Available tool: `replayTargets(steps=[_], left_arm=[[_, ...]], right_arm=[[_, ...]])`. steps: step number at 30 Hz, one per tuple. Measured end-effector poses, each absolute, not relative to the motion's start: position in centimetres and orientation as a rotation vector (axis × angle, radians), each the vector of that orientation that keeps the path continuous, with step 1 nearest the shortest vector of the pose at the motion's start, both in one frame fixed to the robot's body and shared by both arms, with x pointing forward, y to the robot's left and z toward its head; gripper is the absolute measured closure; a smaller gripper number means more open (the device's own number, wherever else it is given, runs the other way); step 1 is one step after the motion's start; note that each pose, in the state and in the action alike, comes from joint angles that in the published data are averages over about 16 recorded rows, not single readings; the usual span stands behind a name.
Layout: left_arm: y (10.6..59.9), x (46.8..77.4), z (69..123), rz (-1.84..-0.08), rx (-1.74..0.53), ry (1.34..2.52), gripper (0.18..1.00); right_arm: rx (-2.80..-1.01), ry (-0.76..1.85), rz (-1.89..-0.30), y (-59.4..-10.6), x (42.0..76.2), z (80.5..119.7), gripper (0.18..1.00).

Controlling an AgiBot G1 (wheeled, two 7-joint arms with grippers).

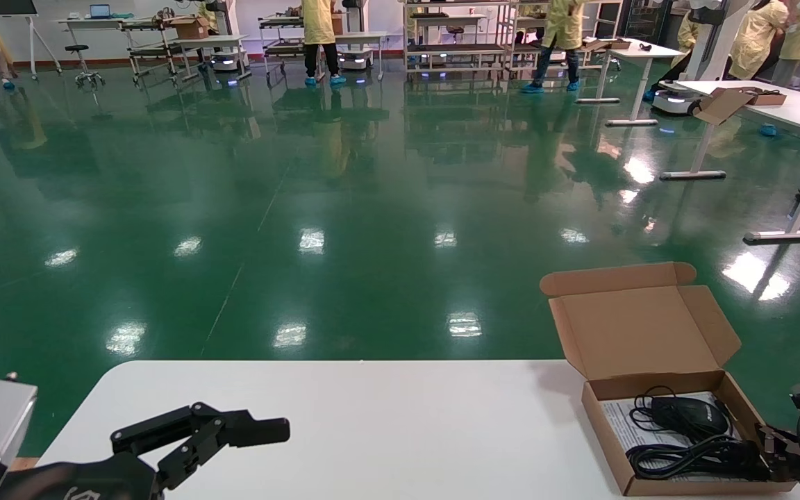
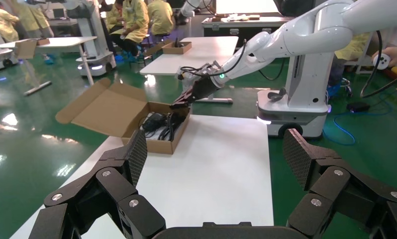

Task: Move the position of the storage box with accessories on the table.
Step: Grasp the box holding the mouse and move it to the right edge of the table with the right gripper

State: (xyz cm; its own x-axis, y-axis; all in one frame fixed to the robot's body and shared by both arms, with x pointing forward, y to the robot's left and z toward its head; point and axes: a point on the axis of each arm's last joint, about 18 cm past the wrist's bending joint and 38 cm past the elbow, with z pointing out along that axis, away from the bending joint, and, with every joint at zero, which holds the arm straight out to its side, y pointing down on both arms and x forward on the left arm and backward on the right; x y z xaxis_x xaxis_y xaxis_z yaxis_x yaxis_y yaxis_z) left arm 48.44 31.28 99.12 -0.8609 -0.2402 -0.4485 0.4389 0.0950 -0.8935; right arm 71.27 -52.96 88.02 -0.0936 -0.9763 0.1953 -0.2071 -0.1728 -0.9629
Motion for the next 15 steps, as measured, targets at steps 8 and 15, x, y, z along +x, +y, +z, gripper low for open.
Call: replayTargets(steps=[8,15], left_arm=[[31.28,48.44,99.12,-1.818,0.194,1.889,0.184],[31.28,48.44,99.12,-1.818,0.194,1.889,0.184]], right_arm=[[-1.438,1.346,-1.344,-53.08,71.24,87.8,0.978],[-1.439,1.351,-1.352,-53.36,71.07,87.28,0.978]])
